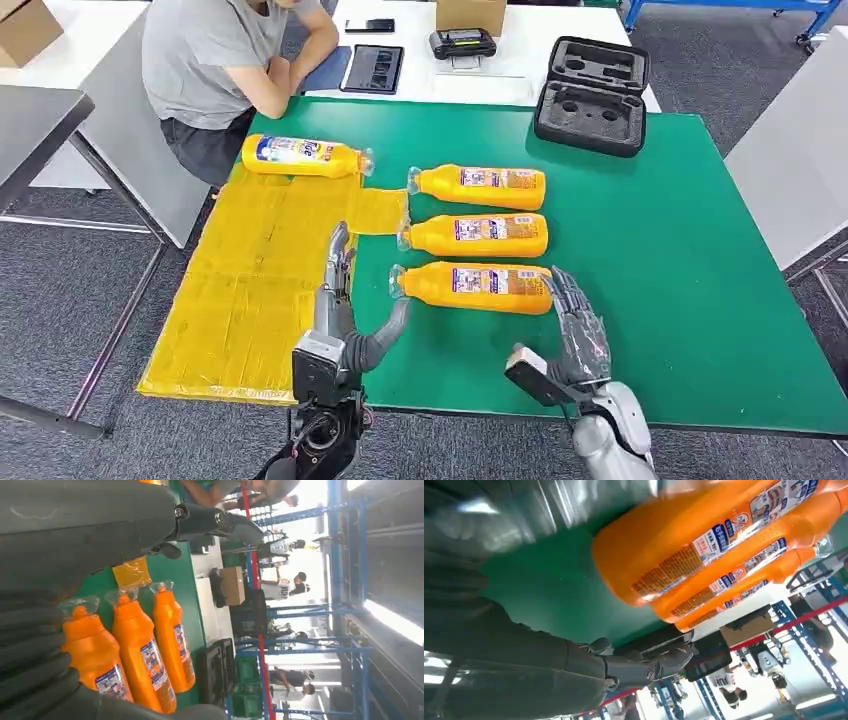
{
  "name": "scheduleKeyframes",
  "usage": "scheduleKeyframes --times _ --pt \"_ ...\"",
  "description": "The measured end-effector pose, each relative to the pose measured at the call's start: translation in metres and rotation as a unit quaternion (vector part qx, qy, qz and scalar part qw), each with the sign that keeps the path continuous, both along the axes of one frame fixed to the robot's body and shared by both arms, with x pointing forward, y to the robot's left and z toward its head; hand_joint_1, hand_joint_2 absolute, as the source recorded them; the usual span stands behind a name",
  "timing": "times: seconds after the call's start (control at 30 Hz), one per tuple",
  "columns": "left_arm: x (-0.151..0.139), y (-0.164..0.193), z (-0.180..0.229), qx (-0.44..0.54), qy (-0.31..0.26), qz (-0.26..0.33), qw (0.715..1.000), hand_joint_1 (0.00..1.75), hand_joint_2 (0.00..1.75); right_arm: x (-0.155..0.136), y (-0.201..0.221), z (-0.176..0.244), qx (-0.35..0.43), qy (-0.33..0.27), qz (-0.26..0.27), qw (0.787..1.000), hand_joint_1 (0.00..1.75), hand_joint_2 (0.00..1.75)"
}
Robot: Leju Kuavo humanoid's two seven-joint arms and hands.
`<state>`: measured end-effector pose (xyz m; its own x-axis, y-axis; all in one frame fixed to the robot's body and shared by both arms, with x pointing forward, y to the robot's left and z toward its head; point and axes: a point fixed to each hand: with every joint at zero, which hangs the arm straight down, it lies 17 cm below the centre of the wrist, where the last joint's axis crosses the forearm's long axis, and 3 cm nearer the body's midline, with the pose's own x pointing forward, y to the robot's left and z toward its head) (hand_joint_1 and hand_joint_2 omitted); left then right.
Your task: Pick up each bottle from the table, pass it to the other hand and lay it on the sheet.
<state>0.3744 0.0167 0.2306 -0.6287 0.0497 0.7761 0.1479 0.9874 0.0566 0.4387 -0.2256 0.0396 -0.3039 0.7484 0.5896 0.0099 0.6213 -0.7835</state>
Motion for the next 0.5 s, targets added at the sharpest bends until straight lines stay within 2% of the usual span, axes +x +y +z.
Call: scheduleKeyframes --times 0.17,0.5 --pt "-0.002 -0.011 0.005 0.006 -0.01 -0.019 1.0 0.0 1.75 0.015 0.003 0.009 -0.013 -0.011 0.008 1.0 0.0 1.75" --pt "-0.006 -0.018 0.008 0.012 -0.017 -0.026 0.999 0.0 1.75 0.02 0.021 0.013 -0.019 -0.011 0.033 0.999 0.0 1.75"
